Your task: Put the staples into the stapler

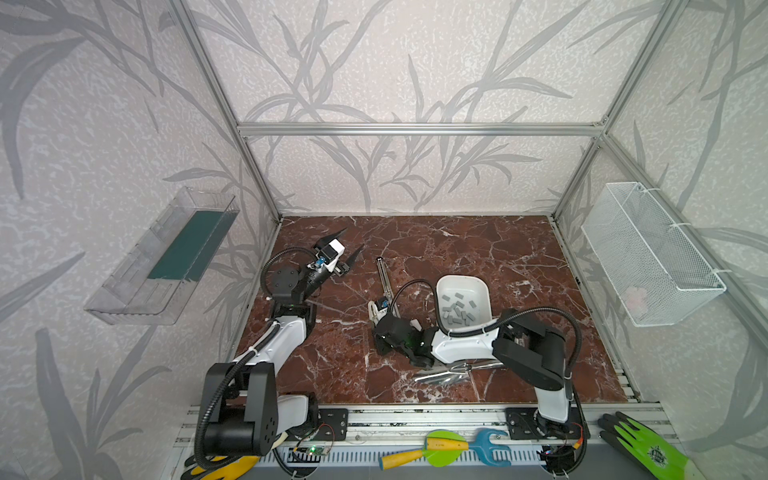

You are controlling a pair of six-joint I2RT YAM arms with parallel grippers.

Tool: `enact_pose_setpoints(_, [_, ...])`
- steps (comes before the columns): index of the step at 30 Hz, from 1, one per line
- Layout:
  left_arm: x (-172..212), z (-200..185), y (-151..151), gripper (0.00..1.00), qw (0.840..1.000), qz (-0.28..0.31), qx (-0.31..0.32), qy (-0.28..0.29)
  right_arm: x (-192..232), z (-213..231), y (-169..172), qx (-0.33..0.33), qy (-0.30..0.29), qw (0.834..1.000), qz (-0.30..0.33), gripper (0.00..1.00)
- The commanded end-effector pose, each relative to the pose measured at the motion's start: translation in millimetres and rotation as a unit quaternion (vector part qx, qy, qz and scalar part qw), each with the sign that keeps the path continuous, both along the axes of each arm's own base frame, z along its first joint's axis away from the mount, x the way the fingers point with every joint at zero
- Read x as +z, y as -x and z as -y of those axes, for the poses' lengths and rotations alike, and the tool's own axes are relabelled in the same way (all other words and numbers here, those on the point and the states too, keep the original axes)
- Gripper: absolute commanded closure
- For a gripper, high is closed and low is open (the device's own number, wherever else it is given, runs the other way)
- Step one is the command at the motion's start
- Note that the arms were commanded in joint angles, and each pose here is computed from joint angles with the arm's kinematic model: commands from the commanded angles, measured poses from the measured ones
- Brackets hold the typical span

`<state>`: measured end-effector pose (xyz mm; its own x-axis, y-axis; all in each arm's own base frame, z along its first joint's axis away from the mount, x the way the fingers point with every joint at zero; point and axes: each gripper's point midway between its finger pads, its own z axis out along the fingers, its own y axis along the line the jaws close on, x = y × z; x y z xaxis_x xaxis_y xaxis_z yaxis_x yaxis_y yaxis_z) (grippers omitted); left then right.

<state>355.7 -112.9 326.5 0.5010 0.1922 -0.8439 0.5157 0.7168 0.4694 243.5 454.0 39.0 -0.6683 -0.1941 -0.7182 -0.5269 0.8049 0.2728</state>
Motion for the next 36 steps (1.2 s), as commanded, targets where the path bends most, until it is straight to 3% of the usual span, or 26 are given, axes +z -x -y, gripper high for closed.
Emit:
enact_pose_setpoints(1, [7.5, 1.0, 3.2, 0.4, 1.0, 0.02, -0.002, -0.014, -10.1, -1.3, -7.9, -0.031, 0.025, 0.999, -0.005, 1.0])
enact_pose_setpoints(7, [1.6, -0.1, -0.9, 0.4, 1.0, 0.01, 0.008, -0.024, -31.0, -9.6, -10.8, -0.044, 0.05, 0.997, -0.03, 0.94])
enact_pose_setpoints(17, [-0.6, -2.5, -5.7, 0.4, 1.0, -0.001, 0.017, -0.026, -41.3, -4.1, -11.4, -0.054, 0.059, 0.996, -0.033, 0.72])
enact_pose_setpoints(23, [1.1, -2.5, -5.1, 0.4, 1.0, -0.001, 0.017, -0.024, -35.5, -3.8, -10.7, -0.052, 0.055, 0.997, -0.033, 0.57])
enact_pose_setpoints(30, [-1.4, -1.7, -6.6, 0.41, 1.0, -0.005, 0.014, -0.026, -26.5, -5.1, -8.4, -0.049, 0.045, 0.997, -0.031, 0.46])
enact_pose_setpoints(36, [-3.8, -0.7, -7.5, 0.41, 0.999, -0.008, 0.011, -0.03, 9.0, -3.3, -8.8, -0.043, 0.027, 0.999, -0.009, 0.36])
